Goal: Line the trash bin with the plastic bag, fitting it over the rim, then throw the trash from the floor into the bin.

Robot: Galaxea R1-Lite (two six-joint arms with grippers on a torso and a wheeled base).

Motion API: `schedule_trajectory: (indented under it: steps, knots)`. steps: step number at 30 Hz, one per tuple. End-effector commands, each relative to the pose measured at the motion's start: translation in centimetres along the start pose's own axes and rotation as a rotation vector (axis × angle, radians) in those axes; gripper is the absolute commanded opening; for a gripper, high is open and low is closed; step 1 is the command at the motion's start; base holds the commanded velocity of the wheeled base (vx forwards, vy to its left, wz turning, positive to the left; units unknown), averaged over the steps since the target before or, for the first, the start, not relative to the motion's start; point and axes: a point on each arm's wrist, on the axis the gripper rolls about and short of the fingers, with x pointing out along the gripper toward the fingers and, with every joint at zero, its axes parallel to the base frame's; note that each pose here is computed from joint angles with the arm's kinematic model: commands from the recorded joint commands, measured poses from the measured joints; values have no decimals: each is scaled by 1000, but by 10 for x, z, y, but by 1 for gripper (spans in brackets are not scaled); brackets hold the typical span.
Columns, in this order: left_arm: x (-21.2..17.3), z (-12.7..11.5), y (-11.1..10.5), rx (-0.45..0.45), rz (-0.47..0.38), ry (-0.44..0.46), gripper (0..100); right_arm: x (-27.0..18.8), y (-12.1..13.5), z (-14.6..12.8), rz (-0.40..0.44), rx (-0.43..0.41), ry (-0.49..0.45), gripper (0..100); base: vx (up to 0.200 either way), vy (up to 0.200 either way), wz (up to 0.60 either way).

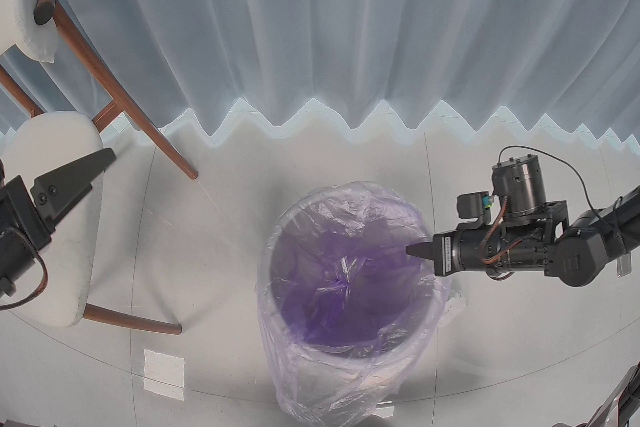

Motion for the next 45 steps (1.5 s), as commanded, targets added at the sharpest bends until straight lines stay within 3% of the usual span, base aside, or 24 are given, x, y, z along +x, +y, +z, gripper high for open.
schedule_trajectory:
  steps: [1, 2, 5, 9, 16, 20, 24, 32, 33, 45]
  knots:
    - [30, -28, 15, -194, -2, 218, 100, -39, -21, -2, 58, 92, -56, 0, 0, 0, 0]
    - [28, -36, 19, -257, -36, 283, 100, -44, -26, -3, 107, 135, -85, 0, 0, 0, 0]
    - [28, -44, 19, -324, -114, 385, 100, -51, -27, -7, 179, 199, -107, 0, 0, 0, 0]
    - [44, -60, 29, -394, -135, 517, 100, -61, -23, -16, 252, 273, -93, 0, 0, 0, 0]
    - [76, -57, 41, -423, -146, 453, 100, -65, -22, -32, 318, 272, -84, 0, 0, 0, 0]
    - [83, -41, 32, -582, -230, 406, 100, -65, -21, -37, 342, 269, -70, 0, 0, 0, 0]
    - [84, -36, 24, -721, -298, 416, 100, -63, -20, -40, 343, 273, -55, 0, 0, 0, 0]
    - [94, -34, 14, -796, -350, 441, 100, -55, -17, -42, 356, 274, -26, 0, 0, 0, 0]
    - [94, -41, 7, -804, -368, 488, 100, -52, -14, -42, 369, 275, -14, 0, 0, 0, 0]
    - [105, -59, 15, -830, -309, 544, 100, -42, -12, -32, 385, 292, -19, 0, 0, 0, 0]
